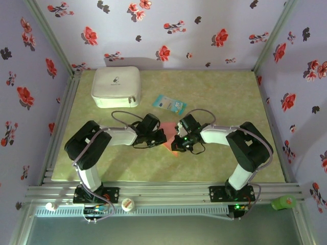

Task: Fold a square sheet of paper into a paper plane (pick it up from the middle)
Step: Third fold the triangle at the center of the table.

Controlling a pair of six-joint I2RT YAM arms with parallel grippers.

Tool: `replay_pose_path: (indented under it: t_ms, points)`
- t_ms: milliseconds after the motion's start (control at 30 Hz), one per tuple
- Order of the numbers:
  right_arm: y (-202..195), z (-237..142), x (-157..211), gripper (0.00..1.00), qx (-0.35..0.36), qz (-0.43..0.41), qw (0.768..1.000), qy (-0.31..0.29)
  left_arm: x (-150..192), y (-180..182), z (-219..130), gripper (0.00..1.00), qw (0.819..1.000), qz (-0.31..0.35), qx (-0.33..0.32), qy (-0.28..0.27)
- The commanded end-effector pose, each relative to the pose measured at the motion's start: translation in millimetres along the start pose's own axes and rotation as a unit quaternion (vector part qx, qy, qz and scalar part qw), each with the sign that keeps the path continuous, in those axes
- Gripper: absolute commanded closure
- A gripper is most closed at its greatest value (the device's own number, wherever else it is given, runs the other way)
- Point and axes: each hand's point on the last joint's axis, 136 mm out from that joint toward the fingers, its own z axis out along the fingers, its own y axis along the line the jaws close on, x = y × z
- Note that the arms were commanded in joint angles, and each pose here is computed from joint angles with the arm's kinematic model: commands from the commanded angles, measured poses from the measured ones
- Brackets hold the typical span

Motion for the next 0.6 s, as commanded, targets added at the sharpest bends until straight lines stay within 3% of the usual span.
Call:
replay_pose_path:
  t_ms: [0,267,567]
  points:
    - [-15.7,-3.5,10.2,0.98,0.033,0.022,0.999,0.015,3.6,40.6,4.7,0.98,0.998,-0.026,-0.05,-0.003]
    - [29.1,-14.2,-6.3,0.96,-0.045,0.016,0.999,-0.012,12.3,48.6,6.4,1.0,0.998,-0.026,-0.056,0.004]
    - [40.2,3.5,-20.3,0.95,-0.05,0.021,0.998,-0.012,12.2,47.9,5.5,1.0,0.998,-0.023,-0.055,0.004]
